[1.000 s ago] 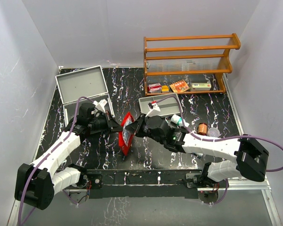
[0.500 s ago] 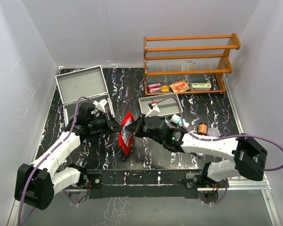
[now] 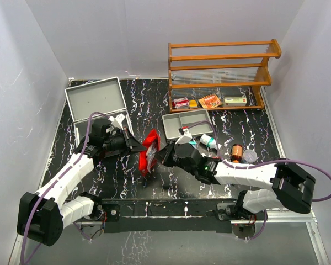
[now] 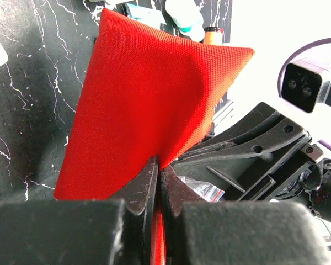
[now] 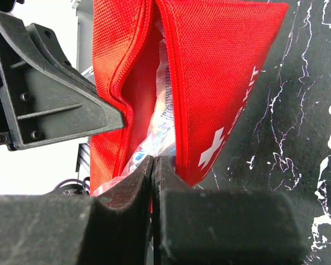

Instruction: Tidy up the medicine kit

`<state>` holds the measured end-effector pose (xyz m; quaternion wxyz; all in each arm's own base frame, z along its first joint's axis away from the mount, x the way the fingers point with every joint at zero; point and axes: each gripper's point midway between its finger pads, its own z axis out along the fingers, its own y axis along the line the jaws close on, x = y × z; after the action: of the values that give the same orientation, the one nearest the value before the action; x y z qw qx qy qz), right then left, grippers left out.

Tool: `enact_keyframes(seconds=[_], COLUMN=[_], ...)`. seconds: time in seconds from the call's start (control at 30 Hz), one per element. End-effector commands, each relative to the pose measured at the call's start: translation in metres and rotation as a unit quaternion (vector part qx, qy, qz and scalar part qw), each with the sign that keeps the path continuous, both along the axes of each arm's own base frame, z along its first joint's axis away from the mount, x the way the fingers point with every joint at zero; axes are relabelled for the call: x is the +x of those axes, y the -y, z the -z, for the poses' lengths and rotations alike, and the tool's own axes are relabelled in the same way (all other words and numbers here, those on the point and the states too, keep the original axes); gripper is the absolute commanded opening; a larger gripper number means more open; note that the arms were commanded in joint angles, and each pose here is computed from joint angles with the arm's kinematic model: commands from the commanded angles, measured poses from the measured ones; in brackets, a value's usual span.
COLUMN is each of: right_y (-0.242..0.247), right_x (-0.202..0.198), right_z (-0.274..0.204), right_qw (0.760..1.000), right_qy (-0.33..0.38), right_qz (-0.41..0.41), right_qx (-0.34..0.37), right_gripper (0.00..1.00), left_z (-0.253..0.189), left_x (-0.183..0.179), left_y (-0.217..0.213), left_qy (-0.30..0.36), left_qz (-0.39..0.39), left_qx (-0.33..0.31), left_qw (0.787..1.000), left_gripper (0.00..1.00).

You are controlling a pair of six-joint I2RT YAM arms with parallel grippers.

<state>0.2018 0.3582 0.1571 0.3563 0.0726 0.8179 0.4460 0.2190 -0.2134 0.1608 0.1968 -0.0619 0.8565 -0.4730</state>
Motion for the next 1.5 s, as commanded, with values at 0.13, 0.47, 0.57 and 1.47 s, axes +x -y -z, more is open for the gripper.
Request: enact_keyframes(seconds=[0.13,0.47,0.57,1.47], right_y=[0.000,-0.004,-0.004,-0.003], right_x=[0.009,0.035,0.038,-0.005], right_z=[-0.038,-0.066,-0.065,-0.024], right_qw=[0.998,0.991,0.988,0.995], right_qy=[0.047,0.122,0.144,0.082], right_qz=[0.015,0.045,0.043,-0.031], right_qx=[0.040,-0.008,-0.026,-0.040], right_gripper=[0.00,0.00,0.00,0.20], left_z=[-0.022,-0.007,-0.008,-0.012], left_x=[0.002,-0.003,-0.003,0.003], left_y=[0.007,0.007,0.006,0.005], left_qy=[0.024,-0.014,-0.019,0.036], left_qz=[0.016,0.021,0.019,0.041], left_qx=[-0.023,-0.012,-0.009,0.005], left_qw=[0.999,1.000,1.000,0.998], left_gripper=[0.00,0.00,0.00,0.00])
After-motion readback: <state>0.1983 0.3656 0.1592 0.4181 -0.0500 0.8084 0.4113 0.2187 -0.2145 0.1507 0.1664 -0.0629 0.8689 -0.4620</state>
